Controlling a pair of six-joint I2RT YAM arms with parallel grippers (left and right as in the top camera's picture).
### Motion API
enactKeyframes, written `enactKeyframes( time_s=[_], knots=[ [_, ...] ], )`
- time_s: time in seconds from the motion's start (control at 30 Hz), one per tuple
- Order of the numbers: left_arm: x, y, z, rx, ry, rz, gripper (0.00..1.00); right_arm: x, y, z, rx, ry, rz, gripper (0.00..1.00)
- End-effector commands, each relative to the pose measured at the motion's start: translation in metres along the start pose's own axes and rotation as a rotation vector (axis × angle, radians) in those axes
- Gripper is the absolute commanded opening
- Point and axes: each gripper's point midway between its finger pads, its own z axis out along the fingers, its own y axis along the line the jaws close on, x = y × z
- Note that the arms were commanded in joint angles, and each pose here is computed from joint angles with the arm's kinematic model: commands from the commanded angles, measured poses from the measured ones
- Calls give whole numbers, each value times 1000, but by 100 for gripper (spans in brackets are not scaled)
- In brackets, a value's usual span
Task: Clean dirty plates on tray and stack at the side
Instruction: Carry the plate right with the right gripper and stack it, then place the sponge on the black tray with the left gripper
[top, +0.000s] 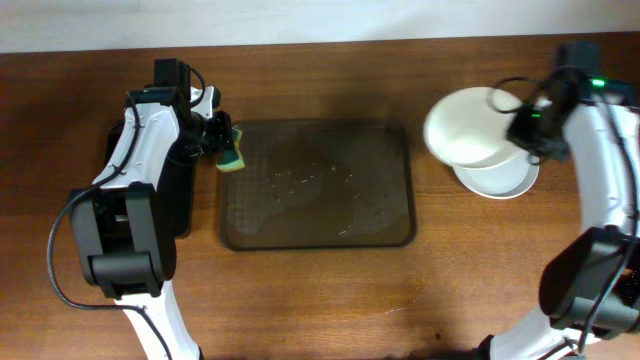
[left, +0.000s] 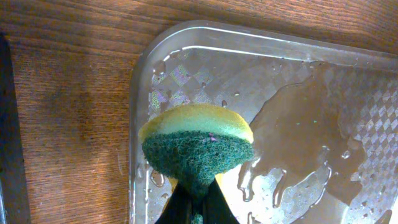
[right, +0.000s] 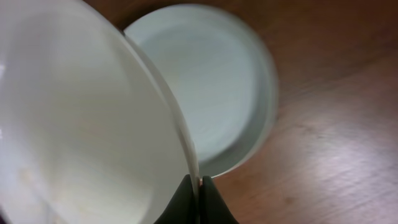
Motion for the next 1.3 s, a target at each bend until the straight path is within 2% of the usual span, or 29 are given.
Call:
enactKeyframes(
  time_s=[0.0, 0.17, 0.2, 0.23, 0.3, 0.33, 0.37, 0.43, 0.6, 0.73, 0.83, 0.87, 0.9, 0.93, 0.97, 1.1, 1.17, 1.27],
  knots=[
    [-8, -6, -13, 3, -38, 8, 0, -7, -36, 12, 0, 10, 86, 4],
    [-8, -6, -13, 3, -39, 8, 0, 5, -61, 57, 14, 6, 140, 5],
    [-8, -6, -13, 3, -39, 8, 0, 12, -59, 72, 6, -2, 134, 8],
    [-8, -6, -13, 2, -39, 7, 0, 16, -57, 80, -4, -2, 129, 20],
    [-8, -4, -13, -8, -41, 7, 0, 27, -49, 94, -45, 8, 120, 66],
    [-10, -2, -14, -22, -45, 8, 0, 31, -45, 96, -66, 16, 118, 80],
    [-13, -1, -20, -27, -51, 12, 0, 31, -37, 95, -108, 26, 114, 89],
    [-19, 3, -47, -58, -76, 4, 0, 29, -24, 87, -181, 37, 80, 92],
    [-17, 61, -140, -387, -179, -68, 0, 14, 4, 40, -263, 10, 21, 97],
    [-2, 98, -149, -506, -142, -124, 0, 13, 29, 6, -276, -41, -55, 100],
    [8, 120, -133, -556, -116, -145, 1, 18, 42, -2, -250, -67, -105, 99],
    [10, 122, -128, -556, -114, -145, 8, 20, 43, -2, -249, -62, -110, 98],
    [11, 125, -121, -556, -113, -146, 34, 23, 46, -2, -249, -53, -117, 99],
    [13, 127, -115, -556, -113, -146, 71, 25, 48, -2, -250, -50, -122, 99],
    [12, 128, -114, -556, -118, -146, 99, 25, 48, -2, -250, -49, -123, 99],
    [4, 123, -121, -541, -152, -141, 99, 33, 47, -12, -246, -32, -144, 99],
    [-2, 110, -131, -493, -181, -134, 99, 36, 45, -23, -248, -40, -144, 99],
    [-8, 77, -163, -375, -272, -108, 99, 38, 43, -64, -275, -124, -172, 99]
  ],
)
